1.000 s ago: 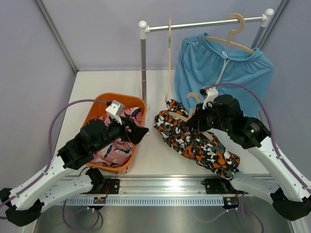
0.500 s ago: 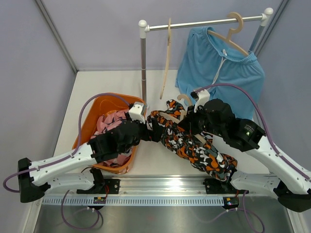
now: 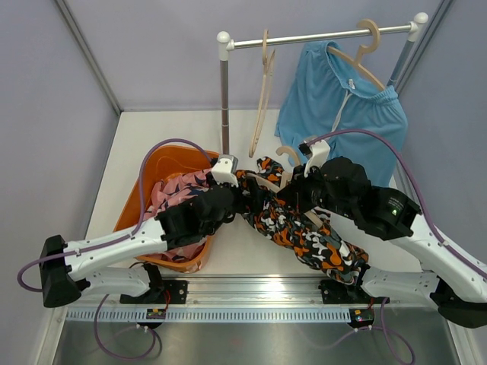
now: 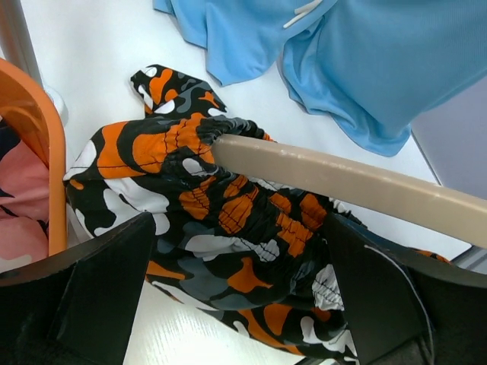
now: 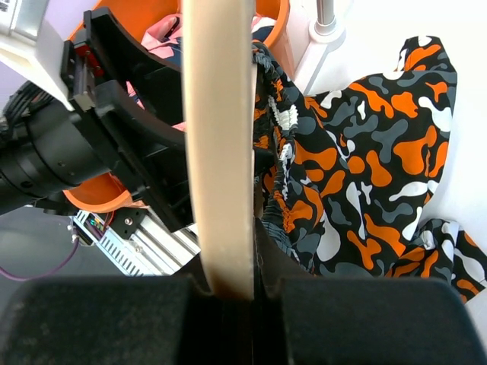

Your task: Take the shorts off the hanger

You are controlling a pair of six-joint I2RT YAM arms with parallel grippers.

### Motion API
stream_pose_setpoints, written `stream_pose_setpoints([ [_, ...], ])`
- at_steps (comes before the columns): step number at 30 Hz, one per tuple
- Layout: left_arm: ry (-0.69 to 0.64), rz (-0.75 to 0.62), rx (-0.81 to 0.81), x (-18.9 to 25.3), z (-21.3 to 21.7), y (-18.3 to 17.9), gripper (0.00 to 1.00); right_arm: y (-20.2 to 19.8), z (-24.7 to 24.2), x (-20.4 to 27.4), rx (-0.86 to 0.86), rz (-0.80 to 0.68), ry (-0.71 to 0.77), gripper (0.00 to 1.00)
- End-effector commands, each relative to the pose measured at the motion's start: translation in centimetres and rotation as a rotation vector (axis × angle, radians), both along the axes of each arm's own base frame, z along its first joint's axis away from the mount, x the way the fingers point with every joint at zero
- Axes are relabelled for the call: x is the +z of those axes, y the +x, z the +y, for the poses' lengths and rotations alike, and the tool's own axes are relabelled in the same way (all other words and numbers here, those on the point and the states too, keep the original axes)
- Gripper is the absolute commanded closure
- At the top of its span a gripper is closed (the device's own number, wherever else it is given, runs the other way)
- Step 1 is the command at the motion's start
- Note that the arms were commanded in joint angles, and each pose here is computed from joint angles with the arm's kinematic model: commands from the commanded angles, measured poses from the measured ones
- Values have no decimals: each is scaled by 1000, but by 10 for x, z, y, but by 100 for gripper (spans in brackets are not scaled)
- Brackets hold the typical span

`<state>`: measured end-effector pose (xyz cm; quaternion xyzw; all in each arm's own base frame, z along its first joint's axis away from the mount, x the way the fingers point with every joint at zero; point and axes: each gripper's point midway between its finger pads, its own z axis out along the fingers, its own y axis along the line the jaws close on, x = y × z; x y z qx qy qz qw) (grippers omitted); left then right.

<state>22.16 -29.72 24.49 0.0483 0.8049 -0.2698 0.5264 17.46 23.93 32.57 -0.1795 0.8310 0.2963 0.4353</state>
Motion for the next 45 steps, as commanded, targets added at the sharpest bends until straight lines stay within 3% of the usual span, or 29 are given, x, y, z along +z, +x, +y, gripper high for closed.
stream_pose_setpoints([
  [1, -103, -52, 59, 32, -6, 11, 4, 0, -1, 38, -21, -59, 92, 100],
  [4, -91, -50, 74, 27, -4, 12, 10, -3, -2, 43, -15, -63, 94, 100],
  [7, -78, -63, 91, 28, 2, 14, 23, -5, -7, 48, -21, -71, 95, 100],
  [8, -76, -71, 104, 30, 6, 14, 35, -6, -9, 51, -23, -75, 95, 100],
  [11, -59, -88, 123, 32, 13, 16, 51, -11, -14, 58, -15, -86, 114, 100],
  [12, -50, -100, 137, 34, 17, 17, 63, -12, -15, 60, -14, -87, 117, 100],
  [15, -38, -134, 170, 44, 28, 21, 84, -17, -20, 61, -6, -84, 113, 100],
  [20, 26, -156, 258, 56, 54, 36, 99, -27, -24, 54, 37, -64, 95, 100],
  [31, 62, -103, 367, 37, 100, 72, 100, -45, -37, 66, 82, -91, 147, 100],
  [45, 140, -35, 316, 2, 88, 91, 100, -60, -38, 78, 156, -123, 196, 100],
])
